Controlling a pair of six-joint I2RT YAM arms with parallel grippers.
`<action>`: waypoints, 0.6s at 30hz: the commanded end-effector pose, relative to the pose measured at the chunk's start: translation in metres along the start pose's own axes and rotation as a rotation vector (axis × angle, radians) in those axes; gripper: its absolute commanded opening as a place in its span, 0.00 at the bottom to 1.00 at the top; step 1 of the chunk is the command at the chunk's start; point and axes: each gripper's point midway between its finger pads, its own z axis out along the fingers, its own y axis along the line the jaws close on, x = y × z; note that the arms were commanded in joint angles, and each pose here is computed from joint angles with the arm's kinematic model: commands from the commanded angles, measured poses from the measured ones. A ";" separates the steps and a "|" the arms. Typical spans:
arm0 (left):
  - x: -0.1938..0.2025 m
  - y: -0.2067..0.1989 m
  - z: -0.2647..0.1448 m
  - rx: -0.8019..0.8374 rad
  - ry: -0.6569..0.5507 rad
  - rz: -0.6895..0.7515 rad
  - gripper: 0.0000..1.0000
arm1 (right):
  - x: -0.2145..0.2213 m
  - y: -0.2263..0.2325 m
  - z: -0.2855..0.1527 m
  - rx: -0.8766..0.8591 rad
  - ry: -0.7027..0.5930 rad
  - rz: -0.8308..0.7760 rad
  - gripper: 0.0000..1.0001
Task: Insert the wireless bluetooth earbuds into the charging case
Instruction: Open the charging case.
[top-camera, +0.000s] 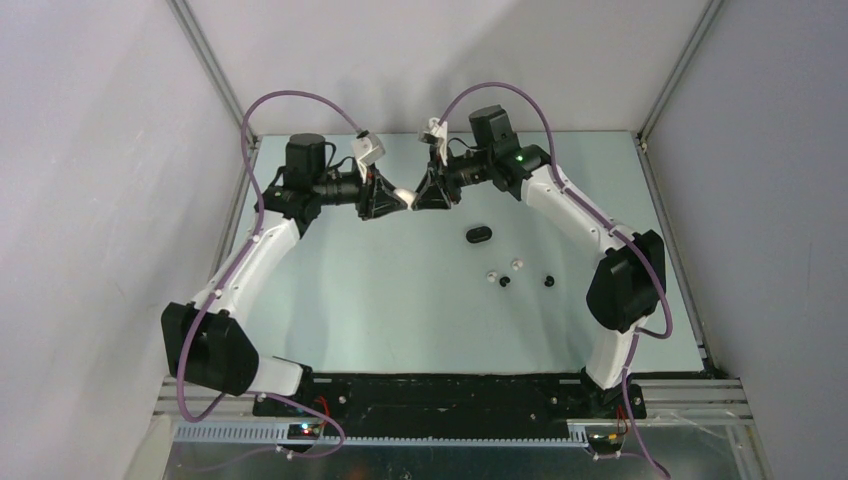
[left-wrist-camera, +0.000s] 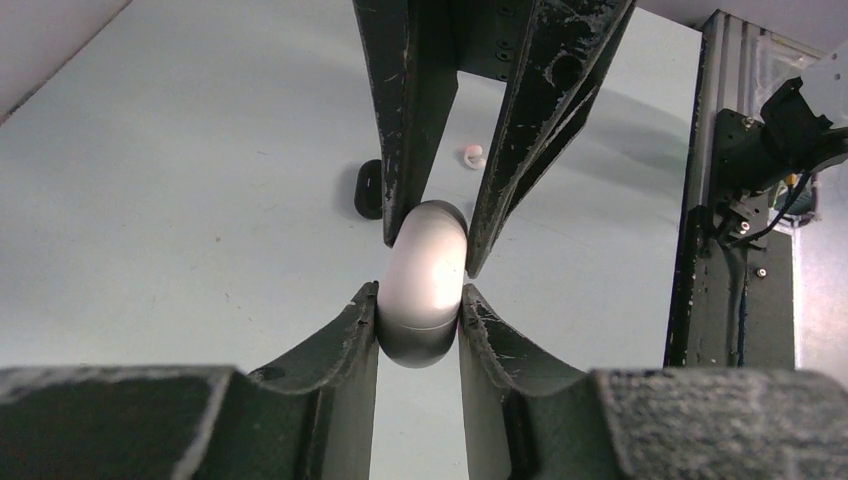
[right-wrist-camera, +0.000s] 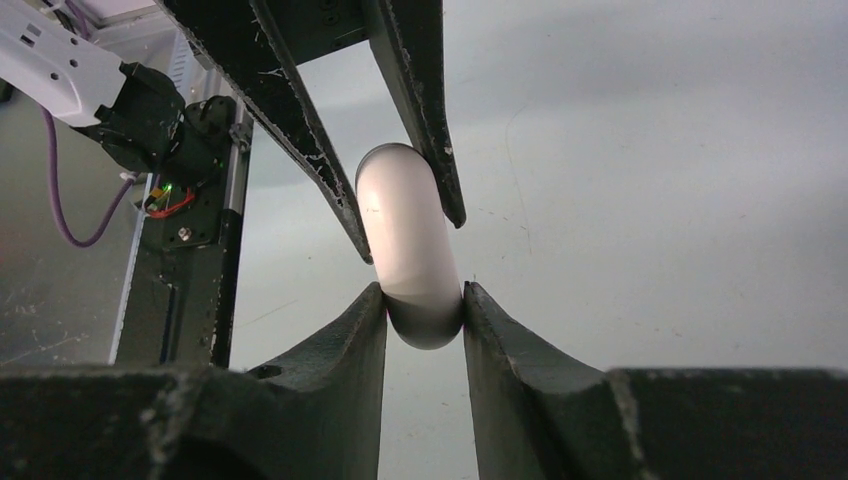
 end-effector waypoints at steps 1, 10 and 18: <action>-0.017 -0.005 -0.003 0.026 -0.033 0.053 0.01 | -0.020 -0.014 -0.006 0.084 -0.043 -0.043 0.40; -0.017 -0.007 -0.001 0.048 -0.036 0.052 0.00 | -0.037 -0.061 -0.029 0.261 -0.086 -0.023 0.51; -0.017 -0.006 0.000 0.050 -0.034 0.046 0.00 | -0.038 -0.047 -0.024 0.196 -0.094 -0.018 0.52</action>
